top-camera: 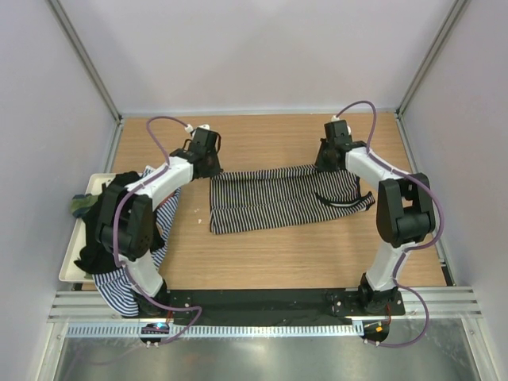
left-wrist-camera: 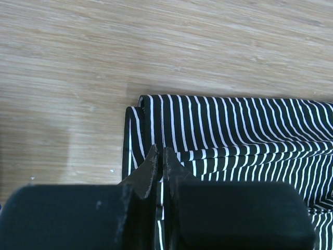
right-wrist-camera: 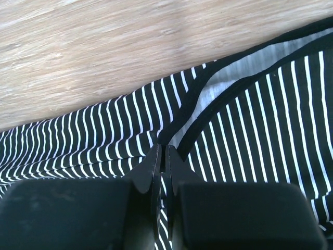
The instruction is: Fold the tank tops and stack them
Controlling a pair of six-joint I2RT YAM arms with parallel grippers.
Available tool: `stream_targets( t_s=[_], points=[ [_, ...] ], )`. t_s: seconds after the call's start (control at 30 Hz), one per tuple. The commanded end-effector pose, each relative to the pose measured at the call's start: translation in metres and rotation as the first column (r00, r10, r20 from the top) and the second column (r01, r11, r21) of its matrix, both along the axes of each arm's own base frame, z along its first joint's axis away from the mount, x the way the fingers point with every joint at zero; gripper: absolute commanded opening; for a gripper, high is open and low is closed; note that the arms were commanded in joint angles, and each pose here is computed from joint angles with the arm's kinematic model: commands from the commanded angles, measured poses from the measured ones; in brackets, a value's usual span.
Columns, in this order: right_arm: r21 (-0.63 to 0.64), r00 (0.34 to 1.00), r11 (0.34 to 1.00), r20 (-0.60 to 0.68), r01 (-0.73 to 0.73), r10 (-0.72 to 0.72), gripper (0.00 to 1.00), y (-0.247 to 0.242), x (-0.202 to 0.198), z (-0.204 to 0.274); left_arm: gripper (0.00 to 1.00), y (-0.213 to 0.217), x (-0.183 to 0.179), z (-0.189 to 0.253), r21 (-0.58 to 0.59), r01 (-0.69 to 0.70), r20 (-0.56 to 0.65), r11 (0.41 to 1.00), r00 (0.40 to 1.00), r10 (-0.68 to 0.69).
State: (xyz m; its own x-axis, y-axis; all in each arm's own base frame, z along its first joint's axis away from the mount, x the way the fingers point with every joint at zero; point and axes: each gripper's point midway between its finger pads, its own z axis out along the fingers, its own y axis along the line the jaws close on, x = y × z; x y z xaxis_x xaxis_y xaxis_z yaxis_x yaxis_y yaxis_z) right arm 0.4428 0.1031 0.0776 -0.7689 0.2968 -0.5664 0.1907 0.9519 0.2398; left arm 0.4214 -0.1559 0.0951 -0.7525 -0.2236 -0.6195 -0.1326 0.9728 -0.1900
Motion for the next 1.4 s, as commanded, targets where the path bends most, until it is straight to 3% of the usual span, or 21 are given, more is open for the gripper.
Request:
stream_targets(
  t_s=[0.0,0.57,0.73,0.8,0.83,0.93,1.17,1.37],
  points=[
    [-0.001,0.995,1.0,0.095,0.023,-0.023,0.01,-0.004,0.007,0.03,0.0,0.001,-0.001,0.019,0.022,-0.004,0.076,1.0,0.997,0.002],
    [-0.019,0.99,0.991,0.05,0.135,-0.134,0.04,-0.017,-0.032,-0.013,0.02,0.004,-0.038,-0.037,0.034,-0.009,-0.035,0.999,0.999,0.011],
    [-0.035,0.978,0.981,0.092,0.188,-0.185,0.28,-0.026,-0.035,-0.002,0.17,0.001,-0.048,-0.036,0.048,-0.006,0.002,0.999,1.0,0.006],
    [-0.034,0.974,0.979,0.113,0.201,-0.196,0.37,-0.03,-0.039,0.0,0.28,0.002,-0.05,-0.033,0.042,-0.012,0.021,0.999,1.0,0.011],
    [-0.017,0.967,0.978,0.151,0.208,-0.203,0.46,-0.029,-0.036,0.01,0.33,0.003,-0.051,-0.033,0.047,-0.014,0.02,0.999,1.0,0.013],
    [0.004,0.961,0.979,0.187,0.206,-0.203,0.51,-0.03,-0.043,0.015,0.4,0.007,-0.051,-0.027,0.055,-0.029,0.034,0.998,0.999,0.027],
    [0.04,0.974,0.991,0.184,0.128,-0.133,0.43,-0.009,-0.028,0.023,0.45,-0.011,-0.039,0.011,-0.061,-0.02,0.115,0.998,0.993,0.027],
    [0.017,0.989,0.996,0.124,0.084,-0.086,0.35,0.007,-0.017,0.004,0.41,-0.034,-0.032,-0.009,-0.104,0.037,0.034,0.994,0.999,-0.034]
  ],
)
